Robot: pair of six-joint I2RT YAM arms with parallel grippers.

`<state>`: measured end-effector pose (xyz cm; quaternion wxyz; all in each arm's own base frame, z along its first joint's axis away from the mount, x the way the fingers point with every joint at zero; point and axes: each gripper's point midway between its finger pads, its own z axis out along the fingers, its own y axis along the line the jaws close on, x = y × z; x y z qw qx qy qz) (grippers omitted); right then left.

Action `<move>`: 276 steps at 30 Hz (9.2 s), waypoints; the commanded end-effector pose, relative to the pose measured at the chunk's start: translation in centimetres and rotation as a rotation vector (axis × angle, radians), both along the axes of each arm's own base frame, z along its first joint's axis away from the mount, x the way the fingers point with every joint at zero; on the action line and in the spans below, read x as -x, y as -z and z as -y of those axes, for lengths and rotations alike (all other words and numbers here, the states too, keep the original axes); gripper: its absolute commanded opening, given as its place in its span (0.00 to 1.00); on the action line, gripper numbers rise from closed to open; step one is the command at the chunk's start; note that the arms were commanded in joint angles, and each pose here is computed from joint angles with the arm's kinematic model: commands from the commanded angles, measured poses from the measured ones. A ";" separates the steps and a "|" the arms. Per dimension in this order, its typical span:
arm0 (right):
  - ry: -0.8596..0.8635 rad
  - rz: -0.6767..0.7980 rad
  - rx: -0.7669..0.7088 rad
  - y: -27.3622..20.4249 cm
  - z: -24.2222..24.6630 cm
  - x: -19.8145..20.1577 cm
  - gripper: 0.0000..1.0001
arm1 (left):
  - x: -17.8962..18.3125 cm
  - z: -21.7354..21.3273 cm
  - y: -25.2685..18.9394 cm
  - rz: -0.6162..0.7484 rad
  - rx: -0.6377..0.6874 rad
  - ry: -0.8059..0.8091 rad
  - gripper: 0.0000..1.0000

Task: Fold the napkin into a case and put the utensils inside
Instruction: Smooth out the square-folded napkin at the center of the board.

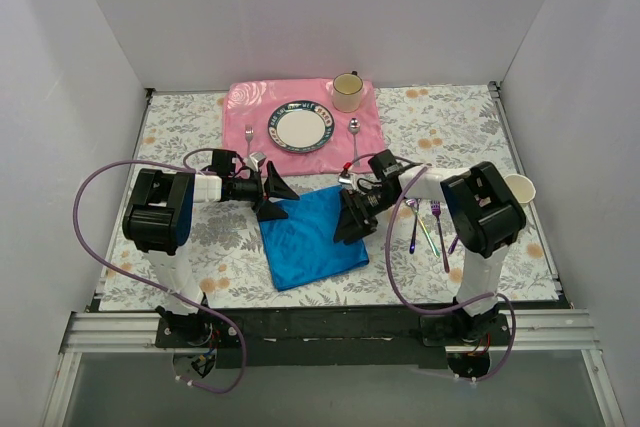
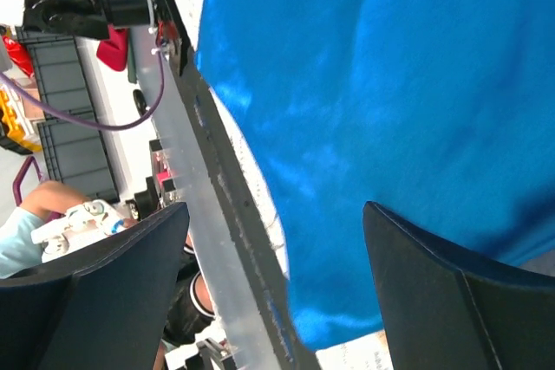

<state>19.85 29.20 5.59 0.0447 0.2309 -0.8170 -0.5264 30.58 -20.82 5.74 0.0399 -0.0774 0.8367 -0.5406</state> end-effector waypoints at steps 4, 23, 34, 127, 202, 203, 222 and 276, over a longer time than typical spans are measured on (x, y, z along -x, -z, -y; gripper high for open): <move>-0.074 0.062 -0.161 -7.9 -1.1 2.9 0.92 | 0.0 -0.5 0.9 -0.018 -0.040 -0.016 0.88; -0.148 -0.230 -0.104 -0.3 0.0 8.9 0.92 | 0.2 -0.7 1.3 -0.043 -0.045 -0.015 0.88; -0.172 0.010 -0.294 -11.1 -3.2 4.4 0.90 | 1.7 0.6 -9.7 0.293 0.226 0.157 0.91; 0.280 -0.071 -0.282 -0.9 -11.7 -13.4 0.72 | -1.9 -3.8 5.6 -0.166 -0.133 -0.324 0.00; 0.301 -0.238 -0.294 -1.4 -4.2 -7.6 0.99 | -0.6 2.1 5.4 -0.127 -0.157 -0.160 0.00; 0.302 -0.238 -0.302 -1.7 -4.0 -7.7 0.99 | -0.5 1.9 5.6 -0.130 -0.165 -0.162 0.00; 0.267 -0.178 -0.386 -9.0 -3.2 -7.2 0.99 | -0.9 1.4 5.6 -0.129 -0.165 -0.173 0.00; 0.070 -0.275 -0.116 -0.6 -0.5 6.6 0.99 | -0.7 1.2 6.1 -0.131 -0.187 -0.171 0.00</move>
